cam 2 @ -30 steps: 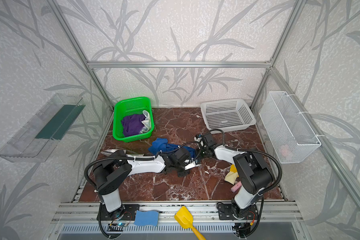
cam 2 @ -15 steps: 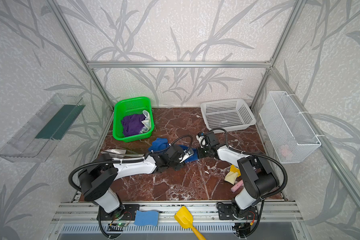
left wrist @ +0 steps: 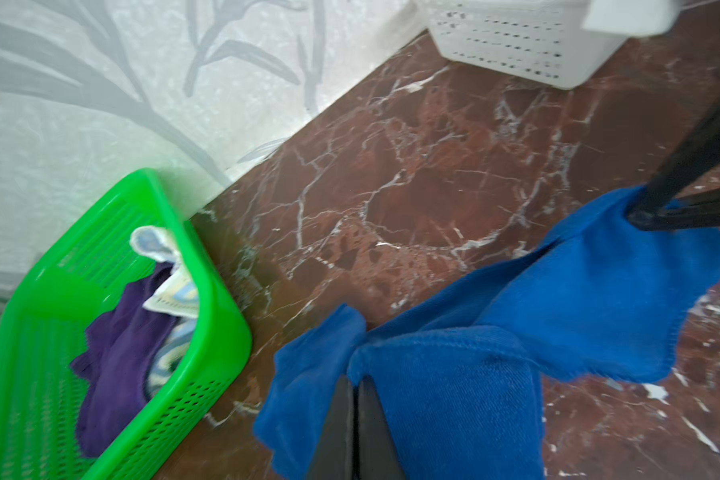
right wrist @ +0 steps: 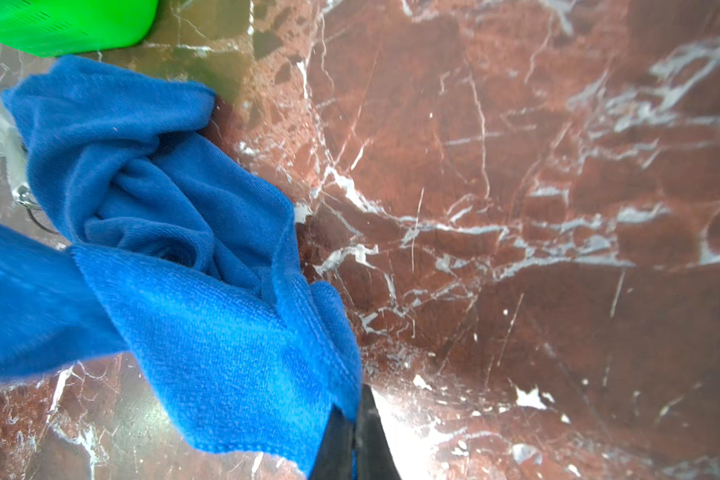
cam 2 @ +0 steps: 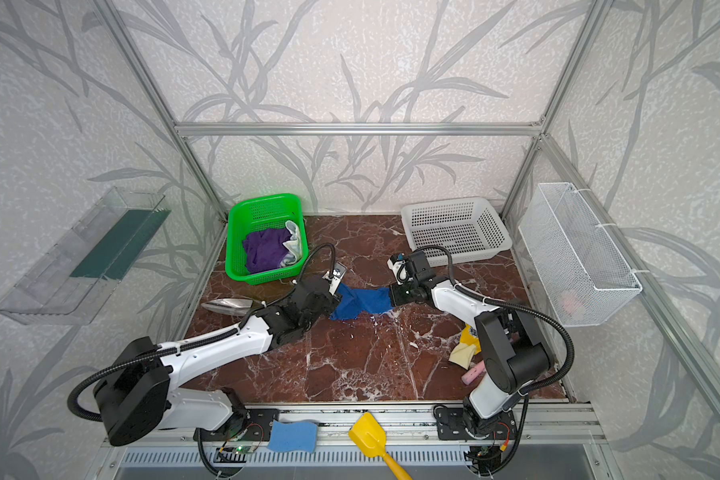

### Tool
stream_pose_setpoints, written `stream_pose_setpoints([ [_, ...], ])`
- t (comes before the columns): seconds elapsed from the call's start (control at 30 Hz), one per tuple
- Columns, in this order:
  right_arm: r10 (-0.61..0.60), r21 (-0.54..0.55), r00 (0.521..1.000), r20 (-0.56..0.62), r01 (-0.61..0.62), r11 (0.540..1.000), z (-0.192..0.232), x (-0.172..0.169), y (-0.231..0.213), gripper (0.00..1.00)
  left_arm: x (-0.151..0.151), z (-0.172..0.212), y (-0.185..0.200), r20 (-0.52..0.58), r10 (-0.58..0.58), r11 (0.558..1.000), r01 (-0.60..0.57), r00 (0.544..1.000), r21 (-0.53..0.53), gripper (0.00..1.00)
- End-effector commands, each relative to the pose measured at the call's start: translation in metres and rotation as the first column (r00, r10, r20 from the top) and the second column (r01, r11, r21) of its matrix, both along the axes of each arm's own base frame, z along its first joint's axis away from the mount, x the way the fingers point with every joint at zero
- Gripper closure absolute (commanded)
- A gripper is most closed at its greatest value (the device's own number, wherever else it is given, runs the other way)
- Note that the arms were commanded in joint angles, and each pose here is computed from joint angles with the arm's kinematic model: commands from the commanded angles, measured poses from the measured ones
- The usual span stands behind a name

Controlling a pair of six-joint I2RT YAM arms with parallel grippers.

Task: Fold and stack the towels

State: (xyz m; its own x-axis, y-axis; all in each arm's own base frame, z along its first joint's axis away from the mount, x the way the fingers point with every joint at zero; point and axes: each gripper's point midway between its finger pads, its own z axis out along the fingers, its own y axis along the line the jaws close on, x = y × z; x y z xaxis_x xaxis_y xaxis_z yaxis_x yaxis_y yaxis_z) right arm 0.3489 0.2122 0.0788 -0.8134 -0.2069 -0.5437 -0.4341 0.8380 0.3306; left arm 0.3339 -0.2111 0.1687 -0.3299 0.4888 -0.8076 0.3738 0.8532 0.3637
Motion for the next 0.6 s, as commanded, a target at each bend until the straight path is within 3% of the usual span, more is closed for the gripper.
stream_pose_setpoints([
  [0.0, 0.011, -0.006, 1.000, 0.002, -0.011, 1.000, 0.013, 0.002, 0.000, 1.00, 0.003, 0.013, 0.030, 0.038, 0.124, 0.992, -0.123, 0.992, -0.025, 1.00],
  [0.4, 0.029, 0.061, 0.997, -0.068, -0.025, 0.998, -0.006, 0.035, 0.031, 0.95, 0.001, -0.038, 0.064, -0.046, 0.239, 0.971, -0.238, 0.970, 0.030, 1.00],
  [0.57, 0.030, 0.063, 0.995, -0.093, -0.024, 0.998, -0.017, 0.046, 0.039, 0.92, 0.002, -0.038, 0.078, -0.050, 0.292, 0.956, -0.290, 0.955, 0.044, 1.00],
])
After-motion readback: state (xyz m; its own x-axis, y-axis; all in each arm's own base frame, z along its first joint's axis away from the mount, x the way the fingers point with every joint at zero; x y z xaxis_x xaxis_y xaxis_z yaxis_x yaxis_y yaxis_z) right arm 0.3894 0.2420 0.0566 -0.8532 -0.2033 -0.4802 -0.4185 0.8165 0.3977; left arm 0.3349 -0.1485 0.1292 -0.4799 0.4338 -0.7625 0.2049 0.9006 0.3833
